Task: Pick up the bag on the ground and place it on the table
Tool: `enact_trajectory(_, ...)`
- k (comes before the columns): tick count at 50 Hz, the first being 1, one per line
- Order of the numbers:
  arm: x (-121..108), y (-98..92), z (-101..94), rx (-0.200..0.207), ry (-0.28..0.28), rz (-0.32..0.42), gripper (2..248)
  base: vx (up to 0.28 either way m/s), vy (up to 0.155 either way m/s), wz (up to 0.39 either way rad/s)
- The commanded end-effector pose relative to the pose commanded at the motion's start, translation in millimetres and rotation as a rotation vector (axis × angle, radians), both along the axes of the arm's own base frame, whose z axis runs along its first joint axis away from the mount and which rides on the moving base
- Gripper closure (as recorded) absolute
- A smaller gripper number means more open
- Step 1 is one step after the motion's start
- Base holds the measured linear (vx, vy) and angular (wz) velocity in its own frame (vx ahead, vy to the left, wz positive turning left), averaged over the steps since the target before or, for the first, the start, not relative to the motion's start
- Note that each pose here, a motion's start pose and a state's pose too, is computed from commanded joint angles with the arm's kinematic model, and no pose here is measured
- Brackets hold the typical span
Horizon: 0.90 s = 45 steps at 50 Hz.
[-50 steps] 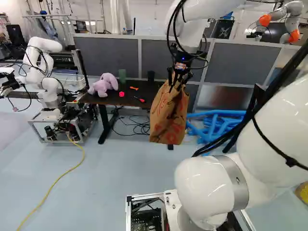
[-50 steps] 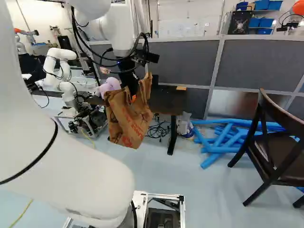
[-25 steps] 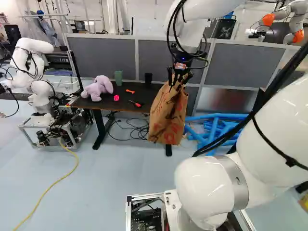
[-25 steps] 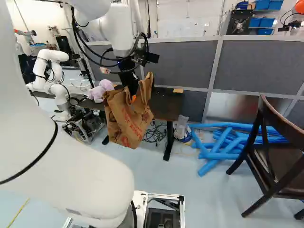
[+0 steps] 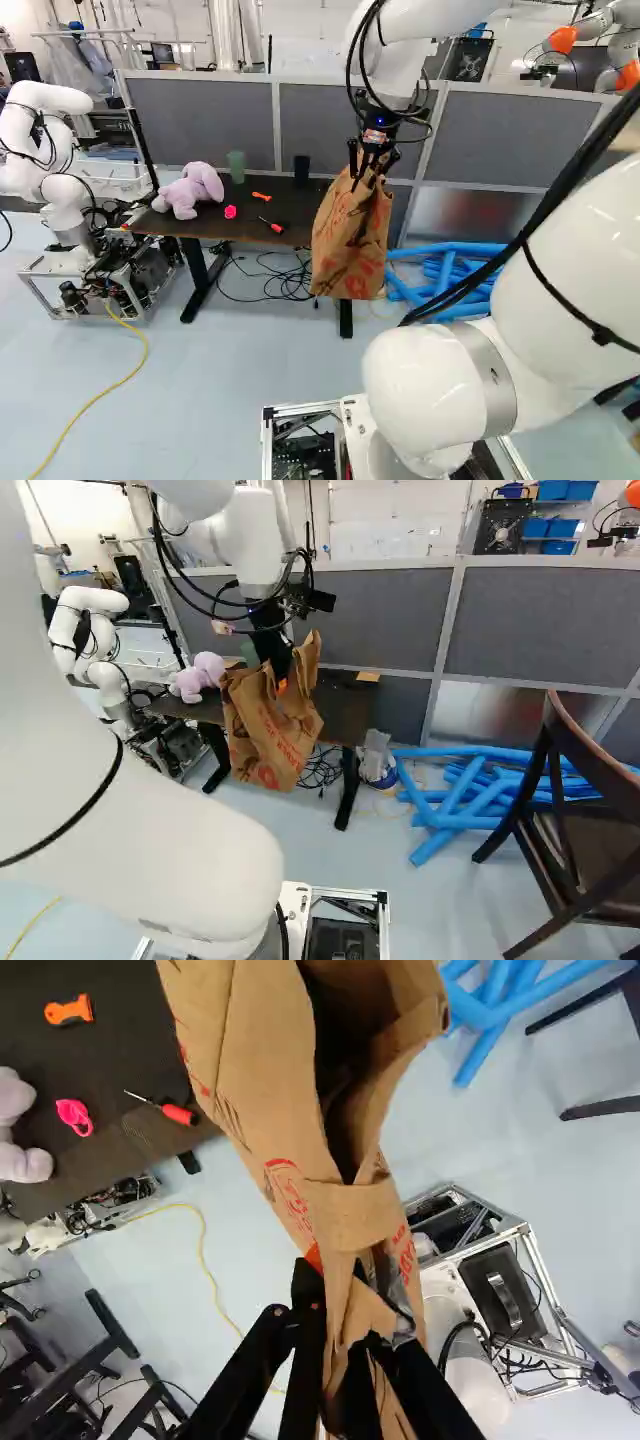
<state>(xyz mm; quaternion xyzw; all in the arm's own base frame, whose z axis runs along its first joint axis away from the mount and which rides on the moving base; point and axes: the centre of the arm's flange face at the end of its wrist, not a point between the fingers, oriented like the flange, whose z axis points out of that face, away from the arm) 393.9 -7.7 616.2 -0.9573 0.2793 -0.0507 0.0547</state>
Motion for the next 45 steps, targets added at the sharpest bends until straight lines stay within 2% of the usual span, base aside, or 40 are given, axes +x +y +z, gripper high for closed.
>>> enact_trajectory(20,21,-7.9,0.6,0.0,0.006,-0.017,229,0.006,-0.002,-0.001)
enact_trajectory(45,62,-19.7,1.4,-0.017,0.01,-0.026,229,0.0,0.0,0.0)
